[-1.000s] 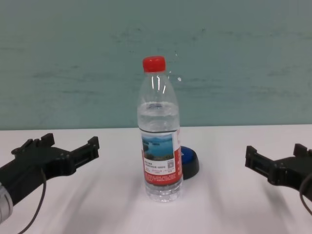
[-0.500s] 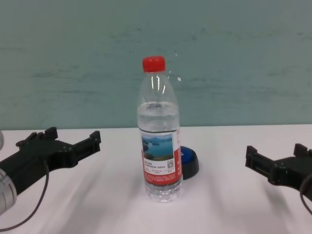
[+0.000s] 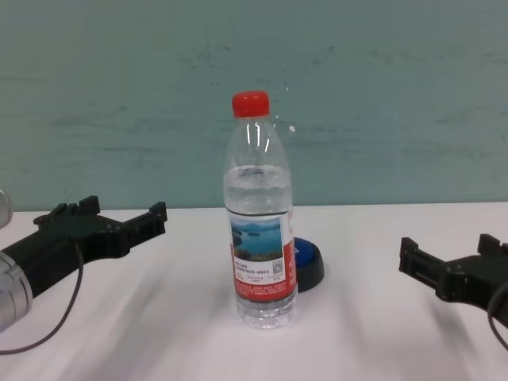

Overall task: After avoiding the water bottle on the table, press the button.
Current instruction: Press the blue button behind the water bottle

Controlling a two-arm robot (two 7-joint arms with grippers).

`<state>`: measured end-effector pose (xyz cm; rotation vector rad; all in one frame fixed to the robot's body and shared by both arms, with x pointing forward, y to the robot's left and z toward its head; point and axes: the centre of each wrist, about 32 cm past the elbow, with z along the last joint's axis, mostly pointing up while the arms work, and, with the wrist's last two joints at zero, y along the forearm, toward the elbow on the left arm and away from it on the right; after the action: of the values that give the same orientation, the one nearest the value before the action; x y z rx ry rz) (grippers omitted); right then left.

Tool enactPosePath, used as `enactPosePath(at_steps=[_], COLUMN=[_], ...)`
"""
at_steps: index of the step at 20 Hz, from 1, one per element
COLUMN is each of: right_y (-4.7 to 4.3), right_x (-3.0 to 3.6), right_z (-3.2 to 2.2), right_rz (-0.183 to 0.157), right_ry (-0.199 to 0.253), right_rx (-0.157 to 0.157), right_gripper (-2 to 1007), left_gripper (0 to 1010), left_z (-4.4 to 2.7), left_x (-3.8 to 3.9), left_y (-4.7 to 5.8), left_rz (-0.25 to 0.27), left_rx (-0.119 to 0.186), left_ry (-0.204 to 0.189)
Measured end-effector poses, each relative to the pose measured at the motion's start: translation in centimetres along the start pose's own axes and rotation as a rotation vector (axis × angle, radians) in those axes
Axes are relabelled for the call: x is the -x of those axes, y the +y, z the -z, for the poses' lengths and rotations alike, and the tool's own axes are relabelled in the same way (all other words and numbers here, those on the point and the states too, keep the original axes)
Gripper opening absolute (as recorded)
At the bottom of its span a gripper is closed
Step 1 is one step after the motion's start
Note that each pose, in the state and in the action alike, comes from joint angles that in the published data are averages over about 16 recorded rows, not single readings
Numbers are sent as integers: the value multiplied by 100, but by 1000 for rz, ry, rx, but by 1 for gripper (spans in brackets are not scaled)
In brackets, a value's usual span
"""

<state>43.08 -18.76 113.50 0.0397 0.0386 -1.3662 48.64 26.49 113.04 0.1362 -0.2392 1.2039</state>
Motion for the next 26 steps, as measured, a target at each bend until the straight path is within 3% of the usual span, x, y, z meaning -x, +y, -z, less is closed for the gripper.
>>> enactPosePath(at_steps=[12,26], right_y=[0,0], right_x=[0,0], right_z=[0,0], right_rz=[0,0], right_ry=[0,0], right_rx=[0,0], right_gripper=[1004,1004], left_gripper=[1010,1010], left_z=[-10,-26], left_x=[-110,-300], left_y=[-170,-398], left_rz=[13,45], left_rx=[0,1], left_ry=[0,36])
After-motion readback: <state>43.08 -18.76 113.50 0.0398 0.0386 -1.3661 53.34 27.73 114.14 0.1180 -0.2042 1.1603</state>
